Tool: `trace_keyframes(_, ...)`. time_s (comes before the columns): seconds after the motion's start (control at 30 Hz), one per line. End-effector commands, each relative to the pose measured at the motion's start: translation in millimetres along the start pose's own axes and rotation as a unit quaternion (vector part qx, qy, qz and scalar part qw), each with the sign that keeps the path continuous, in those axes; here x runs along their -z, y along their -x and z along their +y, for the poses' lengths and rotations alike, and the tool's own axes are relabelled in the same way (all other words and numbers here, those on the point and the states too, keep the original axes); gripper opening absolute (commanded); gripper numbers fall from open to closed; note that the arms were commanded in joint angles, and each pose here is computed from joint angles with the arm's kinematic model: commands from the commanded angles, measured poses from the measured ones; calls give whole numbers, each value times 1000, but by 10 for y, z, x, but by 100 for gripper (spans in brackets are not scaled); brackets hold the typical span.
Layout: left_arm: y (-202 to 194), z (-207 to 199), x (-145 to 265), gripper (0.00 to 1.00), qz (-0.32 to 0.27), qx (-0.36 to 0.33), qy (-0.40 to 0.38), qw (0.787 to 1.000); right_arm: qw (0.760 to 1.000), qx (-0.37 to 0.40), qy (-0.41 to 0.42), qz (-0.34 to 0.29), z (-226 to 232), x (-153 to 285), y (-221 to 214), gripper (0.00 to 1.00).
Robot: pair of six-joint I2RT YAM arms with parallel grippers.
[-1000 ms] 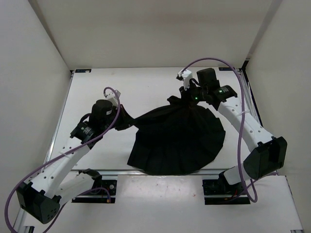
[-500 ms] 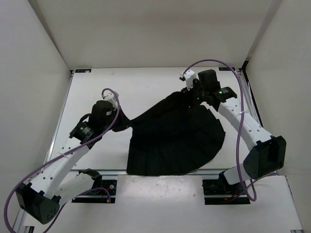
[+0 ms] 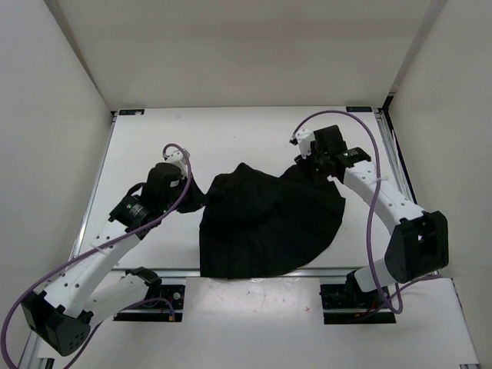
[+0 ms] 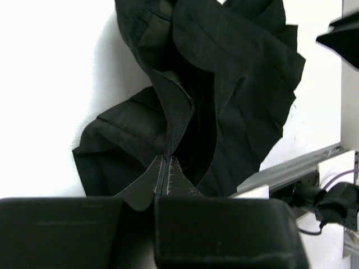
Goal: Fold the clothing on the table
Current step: Flatten the skirt out
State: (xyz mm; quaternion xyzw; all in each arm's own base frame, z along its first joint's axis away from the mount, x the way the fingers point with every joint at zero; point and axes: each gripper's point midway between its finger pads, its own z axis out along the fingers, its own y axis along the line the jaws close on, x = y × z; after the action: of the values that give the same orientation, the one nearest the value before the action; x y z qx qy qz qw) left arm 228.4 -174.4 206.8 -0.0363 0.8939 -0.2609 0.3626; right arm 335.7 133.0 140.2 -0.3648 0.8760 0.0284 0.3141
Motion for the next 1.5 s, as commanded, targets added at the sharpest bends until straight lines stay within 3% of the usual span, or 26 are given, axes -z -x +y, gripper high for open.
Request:
trace_keyframes(0.0,61,-142,84,0,-10,-18,-13,1000,998,-4,12,-63,-34,160,467,44)
trace_keyframes(0.2,-230,-82,-10,0,29,-47,11,998,986,5,146,-79,356,86,1109,80)
trace_keyframes(0.3,-357,-8,-35,0,47,-63,27,997,975,35,215,-41,619,-97,1412,87)
trace_keyframes(0.33,-376,6,-40,0,50,-66,30,996,968,30,246,28,786,-367,1218,87)
trace_keyframes(0.37,-384,45,-53,0,51,-64,35,996,970,49,237,-6,740,-317,1572,87)
trace_keyframes(0.43,-393,79,-57,0,53,-69,38,995,972,72,225,3,784,-541,1798,93)
trace_keyframes(0.53,-376,91,-63,0,52,-66,37,996,962,149,224,56,1163,-865,1538,92)
trace_keyframes(0.63,-362,118,-94,0,52,-67,41,996,957,149,244,58,1349,-1034,1502,91)
trace_keyframes(0.93,-564,82,-191,0,82,-89,29,992,969,126,207,54,1414,-1291,1579,90)
trace_keyframes(1.47,-567,104,-128,0,80,-99,19,992,973,194,108,56,1498,-1676,1607,91)
